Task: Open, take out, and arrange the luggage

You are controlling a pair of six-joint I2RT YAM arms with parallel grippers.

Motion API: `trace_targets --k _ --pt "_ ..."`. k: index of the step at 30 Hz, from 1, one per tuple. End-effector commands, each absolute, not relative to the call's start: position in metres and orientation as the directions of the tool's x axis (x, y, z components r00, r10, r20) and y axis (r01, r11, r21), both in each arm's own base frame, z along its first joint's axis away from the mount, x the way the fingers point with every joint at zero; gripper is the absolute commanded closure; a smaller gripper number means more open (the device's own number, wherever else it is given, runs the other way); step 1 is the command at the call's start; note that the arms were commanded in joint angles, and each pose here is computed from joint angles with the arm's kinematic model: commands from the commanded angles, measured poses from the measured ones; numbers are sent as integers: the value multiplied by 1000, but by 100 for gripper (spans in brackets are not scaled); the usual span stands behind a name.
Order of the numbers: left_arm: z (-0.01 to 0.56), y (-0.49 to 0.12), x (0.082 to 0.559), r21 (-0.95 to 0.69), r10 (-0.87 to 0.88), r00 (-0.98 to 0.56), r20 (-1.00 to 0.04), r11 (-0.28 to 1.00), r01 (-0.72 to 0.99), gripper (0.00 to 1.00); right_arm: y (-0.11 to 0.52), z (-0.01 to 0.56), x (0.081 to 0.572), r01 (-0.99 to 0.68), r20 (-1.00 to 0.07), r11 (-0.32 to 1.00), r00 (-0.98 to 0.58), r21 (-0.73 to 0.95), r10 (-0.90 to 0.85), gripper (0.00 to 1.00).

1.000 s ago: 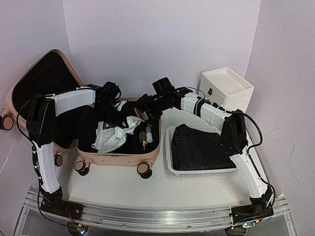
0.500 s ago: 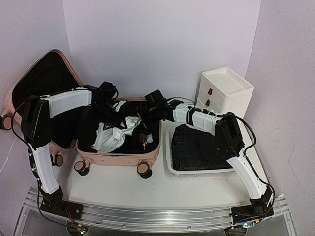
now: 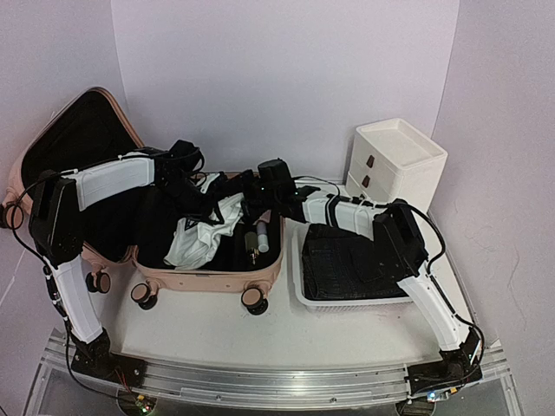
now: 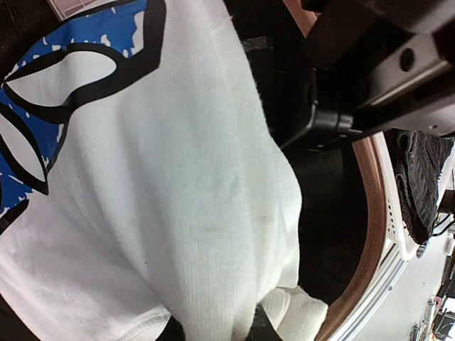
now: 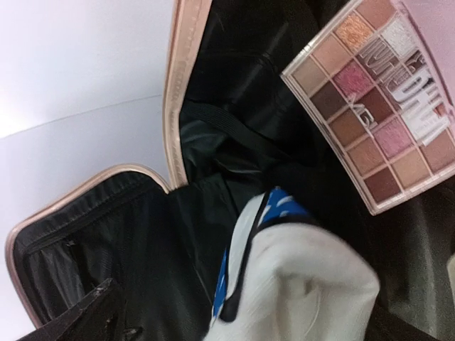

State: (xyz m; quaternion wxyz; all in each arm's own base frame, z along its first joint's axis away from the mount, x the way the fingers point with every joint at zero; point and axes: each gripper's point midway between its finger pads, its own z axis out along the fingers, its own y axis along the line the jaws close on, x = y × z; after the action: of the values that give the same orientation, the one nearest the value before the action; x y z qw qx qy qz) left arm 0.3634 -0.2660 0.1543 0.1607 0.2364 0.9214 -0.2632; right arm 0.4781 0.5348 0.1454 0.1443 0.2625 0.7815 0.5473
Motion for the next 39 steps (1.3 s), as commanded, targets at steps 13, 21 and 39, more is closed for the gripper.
trace_targets --k 13,21,39 --pt "187 -277 372 -435 333 -787 -519 690 578 99 538 194 462 107 -9 177 -833 978 554 16" --pt "183 -285 365 -497 329 -806 -492 654 571 92 554 220 436 54 -26 144 -863 988 504 16" --pt "185 -288 350 -548 332 -811 -481 609 574 39 548 209 412 54 -46 194 -877 980 478 14"
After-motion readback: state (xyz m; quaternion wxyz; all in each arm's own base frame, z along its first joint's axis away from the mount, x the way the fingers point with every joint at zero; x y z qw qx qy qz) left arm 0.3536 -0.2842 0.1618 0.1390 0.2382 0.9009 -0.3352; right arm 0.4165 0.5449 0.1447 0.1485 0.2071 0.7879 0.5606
